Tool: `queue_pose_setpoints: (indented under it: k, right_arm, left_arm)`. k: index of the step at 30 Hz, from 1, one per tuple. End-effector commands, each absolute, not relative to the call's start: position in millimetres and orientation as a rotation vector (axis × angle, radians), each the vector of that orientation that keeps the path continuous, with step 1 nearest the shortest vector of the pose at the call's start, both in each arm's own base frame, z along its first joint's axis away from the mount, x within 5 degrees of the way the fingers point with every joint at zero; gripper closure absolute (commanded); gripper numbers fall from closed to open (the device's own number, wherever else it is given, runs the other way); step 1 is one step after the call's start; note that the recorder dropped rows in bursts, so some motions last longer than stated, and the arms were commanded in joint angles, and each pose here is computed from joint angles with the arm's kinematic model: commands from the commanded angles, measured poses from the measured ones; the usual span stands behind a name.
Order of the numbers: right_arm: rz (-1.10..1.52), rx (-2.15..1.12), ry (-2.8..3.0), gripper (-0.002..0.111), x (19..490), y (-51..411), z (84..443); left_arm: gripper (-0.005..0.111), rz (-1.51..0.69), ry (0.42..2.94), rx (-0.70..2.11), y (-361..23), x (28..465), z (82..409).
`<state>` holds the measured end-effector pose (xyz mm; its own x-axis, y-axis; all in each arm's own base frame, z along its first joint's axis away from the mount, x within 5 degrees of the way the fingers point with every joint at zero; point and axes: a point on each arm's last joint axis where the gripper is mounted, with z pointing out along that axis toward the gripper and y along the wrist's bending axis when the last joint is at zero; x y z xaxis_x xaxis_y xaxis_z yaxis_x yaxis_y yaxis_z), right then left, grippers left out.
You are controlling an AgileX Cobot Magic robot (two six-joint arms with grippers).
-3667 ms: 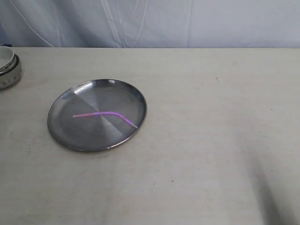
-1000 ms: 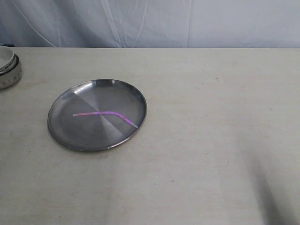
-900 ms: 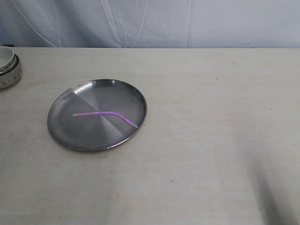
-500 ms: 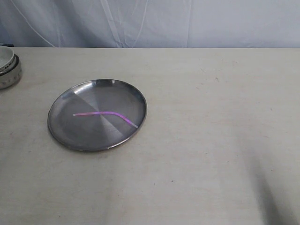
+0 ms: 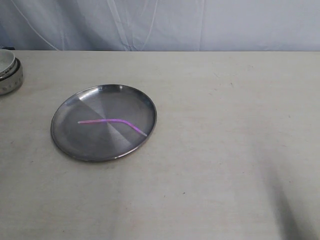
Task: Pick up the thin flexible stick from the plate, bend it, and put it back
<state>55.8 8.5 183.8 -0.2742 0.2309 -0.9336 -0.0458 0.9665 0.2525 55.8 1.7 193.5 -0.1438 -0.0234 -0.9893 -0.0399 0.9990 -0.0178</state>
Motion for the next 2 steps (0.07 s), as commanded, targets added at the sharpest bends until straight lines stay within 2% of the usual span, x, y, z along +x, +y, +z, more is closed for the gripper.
queue_pose_setpoints:
  k: [1, 2]
  right_arm:
    - [0.264, 0.135, 1.819, 0.109, 55.8, 8.3, 184.2]
    - [0.264, 0.135, 1.819, 0.109, 55.8, 8.3, 184.2]
  left_arm:
    - [0.107, 0.020, 1.708, -0.051, 2.0, 55.6, 192.8]
    - [0.107, 0.020, 1.708, -0.051, 2.0, 55.6, 192.8]
